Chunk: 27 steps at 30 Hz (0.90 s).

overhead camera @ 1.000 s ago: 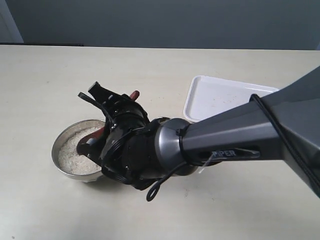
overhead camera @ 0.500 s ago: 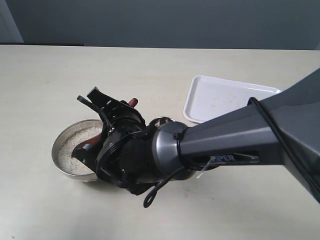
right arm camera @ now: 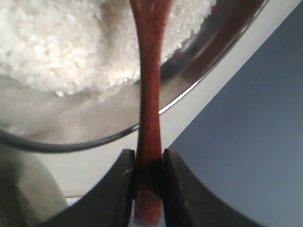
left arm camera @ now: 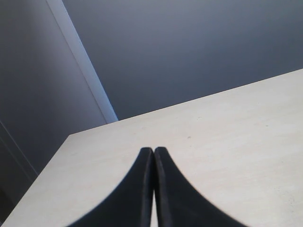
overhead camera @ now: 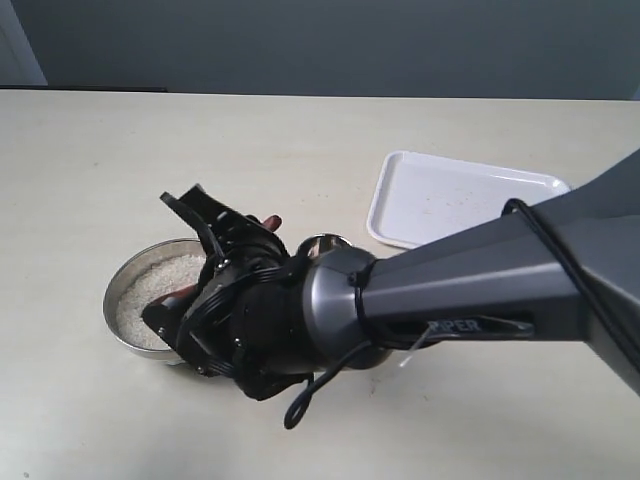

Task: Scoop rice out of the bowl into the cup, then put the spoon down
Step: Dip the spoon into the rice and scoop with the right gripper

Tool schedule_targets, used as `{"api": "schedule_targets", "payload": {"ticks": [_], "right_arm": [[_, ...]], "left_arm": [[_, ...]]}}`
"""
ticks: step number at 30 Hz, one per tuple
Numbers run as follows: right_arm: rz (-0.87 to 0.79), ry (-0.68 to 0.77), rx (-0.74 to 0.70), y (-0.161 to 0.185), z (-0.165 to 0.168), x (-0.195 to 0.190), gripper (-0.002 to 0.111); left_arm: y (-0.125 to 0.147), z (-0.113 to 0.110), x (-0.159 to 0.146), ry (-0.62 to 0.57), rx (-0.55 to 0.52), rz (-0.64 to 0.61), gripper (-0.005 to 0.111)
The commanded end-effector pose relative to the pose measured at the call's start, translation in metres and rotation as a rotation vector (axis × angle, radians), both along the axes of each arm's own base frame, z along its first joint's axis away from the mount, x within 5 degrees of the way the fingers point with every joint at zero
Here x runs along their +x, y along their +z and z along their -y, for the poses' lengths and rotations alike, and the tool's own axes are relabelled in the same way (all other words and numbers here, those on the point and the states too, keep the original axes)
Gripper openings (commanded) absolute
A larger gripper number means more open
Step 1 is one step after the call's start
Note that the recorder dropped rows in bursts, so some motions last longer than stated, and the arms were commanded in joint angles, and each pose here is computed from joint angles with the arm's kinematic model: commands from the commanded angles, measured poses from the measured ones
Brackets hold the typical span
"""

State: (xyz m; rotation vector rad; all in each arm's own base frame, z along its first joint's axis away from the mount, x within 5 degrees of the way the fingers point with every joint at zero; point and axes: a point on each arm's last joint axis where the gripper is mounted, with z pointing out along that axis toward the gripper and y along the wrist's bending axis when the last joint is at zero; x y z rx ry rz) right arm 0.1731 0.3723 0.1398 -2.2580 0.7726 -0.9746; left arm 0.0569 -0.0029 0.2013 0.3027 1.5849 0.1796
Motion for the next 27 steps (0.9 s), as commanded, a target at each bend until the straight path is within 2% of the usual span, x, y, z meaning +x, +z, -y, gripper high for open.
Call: {"api": "schedule_targets", "payload": {"ticks": [1, 13, 18, 27], "right_arm": [[-0.025, -0.035, 0.025, 0.015, 0.003, -0.002, -0.001], [-0.101, -0.108, 0.015, 0.016, 0.011, 0.001, -0.001], [-0.119, -0.186, 0.068, 0.027, 0.009, 0.012, -0.001], [-0.162, -0.236, 0.179, 0.052, 0.006, 0.016, -0.001]], "left_arm": [[0.001, 0.0, -0.001, -0.006, -0.005, 0.011, 0.0], [0.001, 0.0, -0.001, -0.006, -0.005, 0.011, 0.0], [0.001, 0.0, -0.001, -0.006, -0.005, 0.011, 0.0], [0.001, 0.0, -0.001, -0.006, -0.005, 0.011, 0.0]]}}
